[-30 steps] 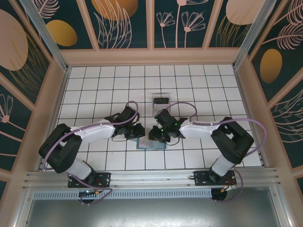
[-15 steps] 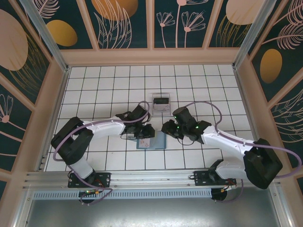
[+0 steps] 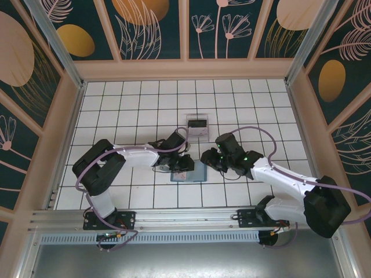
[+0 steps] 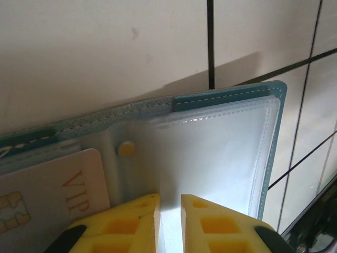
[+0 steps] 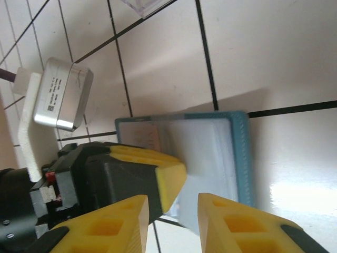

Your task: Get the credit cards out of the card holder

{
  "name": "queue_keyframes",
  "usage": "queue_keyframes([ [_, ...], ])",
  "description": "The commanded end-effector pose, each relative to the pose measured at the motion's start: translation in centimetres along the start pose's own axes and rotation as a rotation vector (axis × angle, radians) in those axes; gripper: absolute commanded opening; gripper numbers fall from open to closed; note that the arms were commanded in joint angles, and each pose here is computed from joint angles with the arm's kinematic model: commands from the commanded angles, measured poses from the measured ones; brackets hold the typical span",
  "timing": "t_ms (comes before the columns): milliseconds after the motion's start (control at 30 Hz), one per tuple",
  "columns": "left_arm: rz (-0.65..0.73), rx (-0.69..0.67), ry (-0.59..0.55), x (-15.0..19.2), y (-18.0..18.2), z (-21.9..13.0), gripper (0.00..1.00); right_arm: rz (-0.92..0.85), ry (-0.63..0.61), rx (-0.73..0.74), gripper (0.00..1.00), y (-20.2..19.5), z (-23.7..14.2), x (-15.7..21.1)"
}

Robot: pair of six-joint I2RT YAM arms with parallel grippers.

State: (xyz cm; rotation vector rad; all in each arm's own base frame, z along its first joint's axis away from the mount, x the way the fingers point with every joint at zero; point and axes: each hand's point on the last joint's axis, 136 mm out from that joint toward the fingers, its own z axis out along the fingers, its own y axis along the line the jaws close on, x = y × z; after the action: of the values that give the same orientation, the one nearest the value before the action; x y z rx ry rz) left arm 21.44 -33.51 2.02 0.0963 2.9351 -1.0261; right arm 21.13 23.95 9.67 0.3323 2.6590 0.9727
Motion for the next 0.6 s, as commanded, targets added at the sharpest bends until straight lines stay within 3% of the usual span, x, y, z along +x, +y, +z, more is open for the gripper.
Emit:
queue_keyframes([
  [0, -0.057, 0.003, -0.025, -0.1, 0.6, 0.5, 0.2, 0.02, 0.023, -0.045, 0.32, 0.6, 0.6, 0.2],
  [267, -0.028, 0.018, -0.106, -1.4, -1.3, -2.2, 0.2, 0.022, 0.079, -0.083, 0.32, 1.5, 2.0, 0.7],
  [567, -0.016, 0.005, -0.133, -1.8, -0.8, -3.5, 0.2, 0.012, 0.112, -0.044, 0.31, 1.1, 3.3, 0.8],
])
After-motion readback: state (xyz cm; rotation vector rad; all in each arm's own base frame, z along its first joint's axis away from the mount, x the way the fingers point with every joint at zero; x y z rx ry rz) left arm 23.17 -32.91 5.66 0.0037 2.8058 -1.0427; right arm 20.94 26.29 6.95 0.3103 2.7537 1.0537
